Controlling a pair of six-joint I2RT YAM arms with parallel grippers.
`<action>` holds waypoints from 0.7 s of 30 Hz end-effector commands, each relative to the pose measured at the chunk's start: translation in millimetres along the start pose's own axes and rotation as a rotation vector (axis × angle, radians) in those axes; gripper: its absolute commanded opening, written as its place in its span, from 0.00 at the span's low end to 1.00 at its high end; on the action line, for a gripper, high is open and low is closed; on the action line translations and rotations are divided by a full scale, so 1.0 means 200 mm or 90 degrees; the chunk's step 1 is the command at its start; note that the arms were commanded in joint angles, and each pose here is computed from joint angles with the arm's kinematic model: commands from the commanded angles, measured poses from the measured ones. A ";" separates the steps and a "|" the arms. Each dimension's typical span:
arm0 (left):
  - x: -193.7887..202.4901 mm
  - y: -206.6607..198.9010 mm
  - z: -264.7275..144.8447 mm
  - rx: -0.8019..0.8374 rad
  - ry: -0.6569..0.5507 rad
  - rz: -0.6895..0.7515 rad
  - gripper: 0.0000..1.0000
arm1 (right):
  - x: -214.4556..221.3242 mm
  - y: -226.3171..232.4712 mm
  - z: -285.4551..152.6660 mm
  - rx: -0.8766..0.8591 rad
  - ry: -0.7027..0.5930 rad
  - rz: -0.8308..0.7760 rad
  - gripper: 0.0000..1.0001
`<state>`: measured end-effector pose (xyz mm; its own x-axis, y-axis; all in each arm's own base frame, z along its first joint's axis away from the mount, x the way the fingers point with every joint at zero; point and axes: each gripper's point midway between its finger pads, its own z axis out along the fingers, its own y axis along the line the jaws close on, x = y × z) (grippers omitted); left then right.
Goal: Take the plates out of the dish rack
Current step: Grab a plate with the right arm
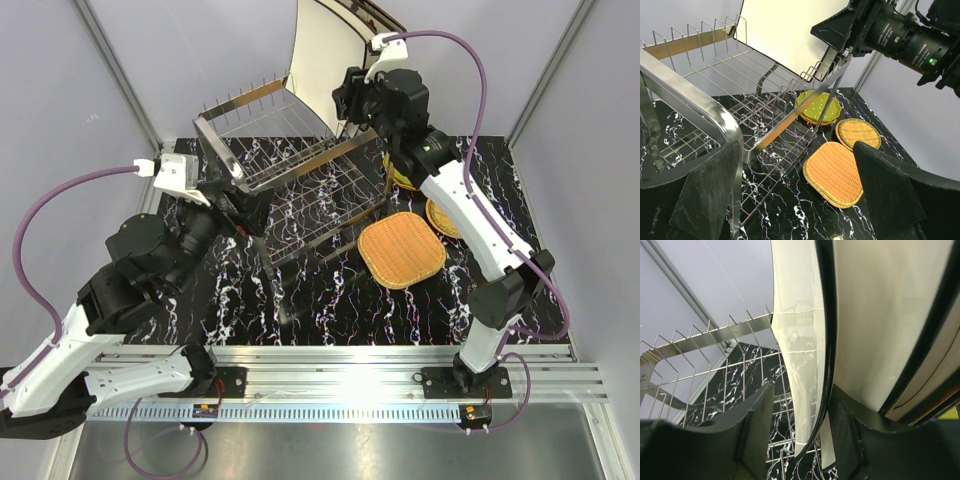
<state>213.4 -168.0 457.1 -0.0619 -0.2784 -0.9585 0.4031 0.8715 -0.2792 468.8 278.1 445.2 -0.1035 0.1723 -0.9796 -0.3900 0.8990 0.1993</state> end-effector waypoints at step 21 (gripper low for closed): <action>-0.03 0.03 -0.02 -0.020 -0.020 -0.038 0.99 | -0.18 -0.08 0.02 0.030 -0.160 -0.033 0.43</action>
<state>213.2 -166.9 453.7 -0.0776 -0.2889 -0.9542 0.3919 0.8712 -0.2957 477.0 274.2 451.2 0.0414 0.1888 -0.9811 -0.3760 0.9128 0.1598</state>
